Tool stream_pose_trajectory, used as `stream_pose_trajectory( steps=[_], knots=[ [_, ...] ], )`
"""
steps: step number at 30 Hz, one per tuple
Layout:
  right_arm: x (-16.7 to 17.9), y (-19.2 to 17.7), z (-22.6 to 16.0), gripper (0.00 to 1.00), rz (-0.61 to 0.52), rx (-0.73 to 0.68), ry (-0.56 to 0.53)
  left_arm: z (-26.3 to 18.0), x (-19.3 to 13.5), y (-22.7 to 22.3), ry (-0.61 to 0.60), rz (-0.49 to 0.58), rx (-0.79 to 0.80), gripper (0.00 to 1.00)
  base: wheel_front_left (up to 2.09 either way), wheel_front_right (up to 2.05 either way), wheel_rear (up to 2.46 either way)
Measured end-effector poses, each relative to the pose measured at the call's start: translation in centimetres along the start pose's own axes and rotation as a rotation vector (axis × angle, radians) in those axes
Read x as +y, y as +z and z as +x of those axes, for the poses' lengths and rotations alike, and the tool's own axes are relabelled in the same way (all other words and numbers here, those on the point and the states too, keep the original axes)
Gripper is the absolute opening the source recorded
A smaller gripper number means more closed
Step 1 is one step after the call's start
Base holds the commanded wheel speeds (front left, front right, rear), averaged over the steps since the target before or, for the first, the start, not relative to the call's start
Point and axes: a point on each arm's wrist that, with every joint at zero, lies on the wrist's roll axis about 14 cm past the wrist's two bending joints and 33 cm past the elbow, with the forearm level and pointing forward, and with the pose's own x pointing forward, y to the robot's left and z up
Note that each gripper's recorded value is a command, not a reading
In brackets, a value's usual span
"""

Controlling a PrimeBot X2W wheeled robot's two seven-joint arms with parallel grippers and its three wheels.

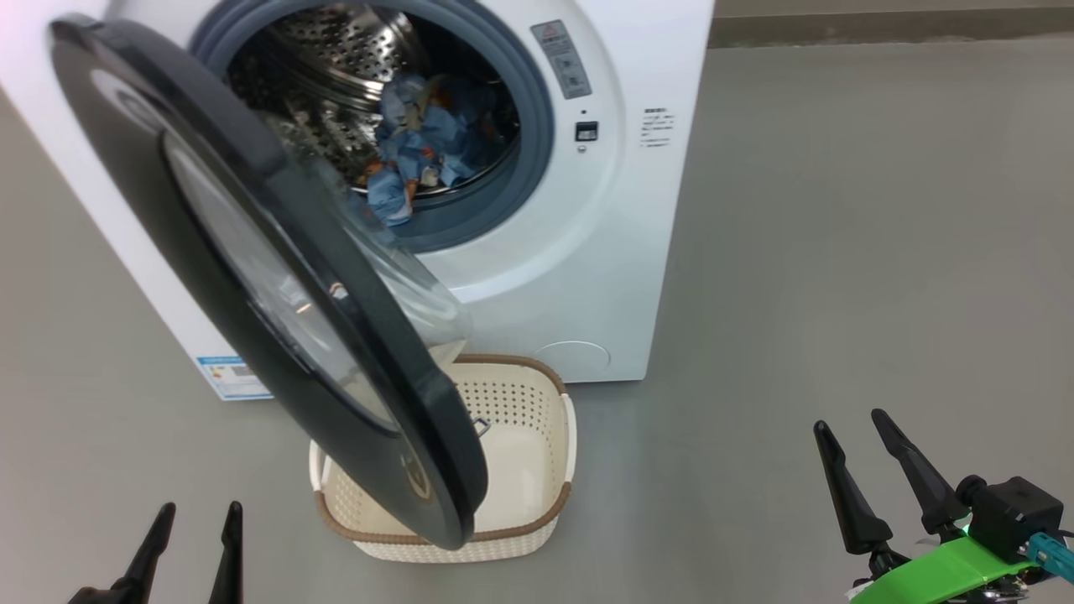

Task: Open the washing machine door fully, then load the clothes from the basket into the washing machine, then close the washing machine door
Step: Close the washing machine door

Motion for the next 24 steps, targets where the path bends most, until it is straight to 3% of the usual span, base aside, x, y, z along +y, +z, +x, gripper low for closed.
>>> stream_pose_trajectory(
  steps=[24],
  knots=[
    [-0.09, 0.36, 0.03, 1.0, -0.002, -0.011, -0.003, -0.06, -0.34, -0.05, -0.014, -0.001, 0.002, 1.0, 0.0, 0.0, 0.0]
  ],
)
